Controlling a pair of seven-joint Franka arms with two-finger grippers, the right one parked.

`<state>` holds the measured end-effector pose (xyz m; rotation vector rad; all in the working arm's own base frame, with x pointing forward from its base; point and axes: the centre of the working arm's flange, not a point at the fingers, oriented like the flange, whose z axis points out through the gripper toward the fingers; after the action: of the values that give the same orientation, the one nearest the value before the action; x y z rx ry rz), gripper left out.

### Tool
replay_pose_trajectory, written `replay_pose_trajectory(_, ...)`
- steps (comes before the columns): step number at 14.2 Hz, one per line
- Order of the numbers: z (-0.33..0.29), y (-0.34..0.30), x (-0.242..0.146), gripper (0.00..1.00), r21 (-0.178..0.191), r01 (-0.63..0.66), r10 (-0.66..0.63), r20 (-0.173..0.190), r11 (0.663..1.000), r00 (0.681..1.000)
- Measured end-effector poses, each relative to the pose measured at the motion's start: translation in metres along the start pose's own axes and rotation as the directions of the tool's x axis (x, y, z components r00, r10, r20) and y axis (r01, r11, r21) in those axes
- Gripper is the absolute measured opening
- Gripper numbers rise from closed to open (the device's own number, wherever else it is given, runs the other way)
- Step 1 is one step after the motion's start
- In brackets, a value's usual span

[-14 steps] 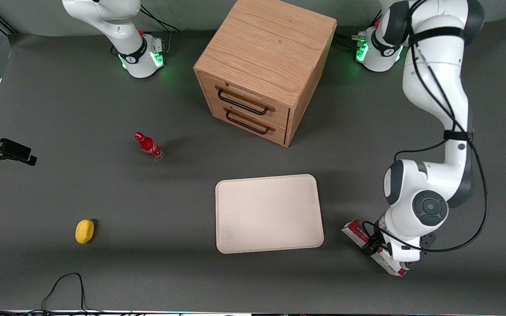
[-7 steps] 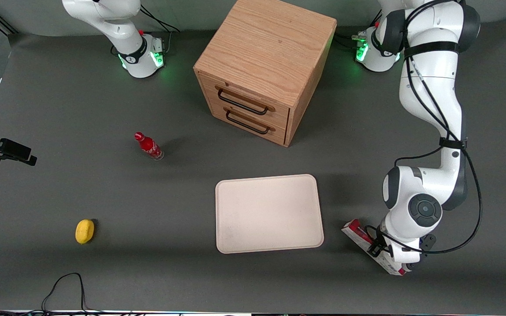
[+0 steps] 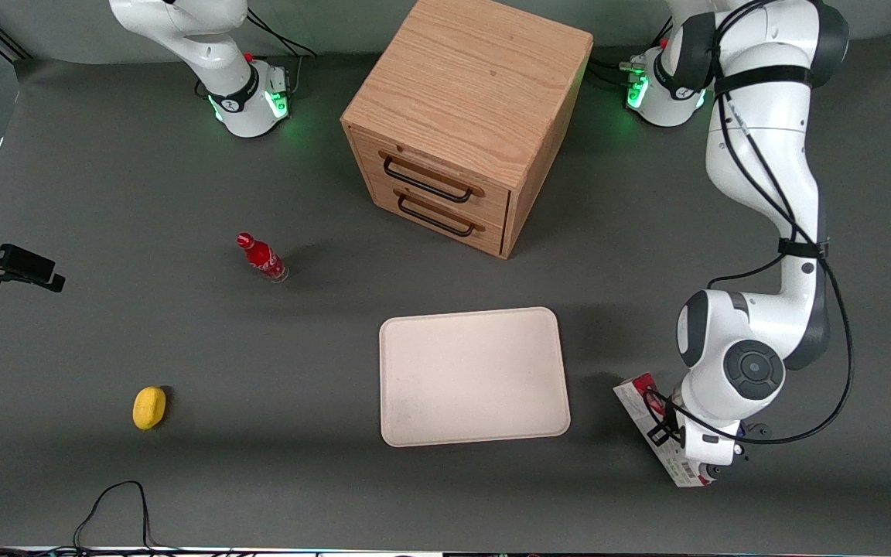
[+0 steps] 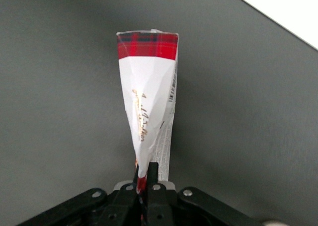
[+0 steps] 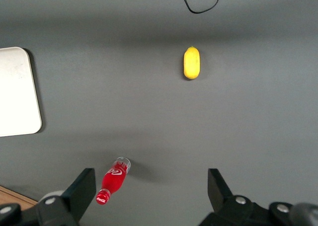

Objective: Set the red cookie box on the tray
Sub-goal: 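Close the left gripper on the end of the red cookie box, then lift the cookie box upright and carry it over the white tray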

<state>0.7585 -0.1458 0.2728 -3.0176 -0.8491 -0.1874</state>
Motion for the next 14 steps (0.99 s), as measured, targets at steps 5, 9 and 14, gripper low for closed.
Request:
replay_pose_trajectory(5,-0.118,0.033,-0.027,0.03,-0.012,-0.187,0.188,0.103,0.982,0.977)
replay_pose_trajectory(9,-0.138,0.089,-0.093,0.03,0.026,-0.371,0.367,0.090,0.928,0.926)
replay_pose_trajectory(14,-0.131,0.148,-0.185,0.03,0.035,-0.462,0.458,0.081,0.886,0.885)
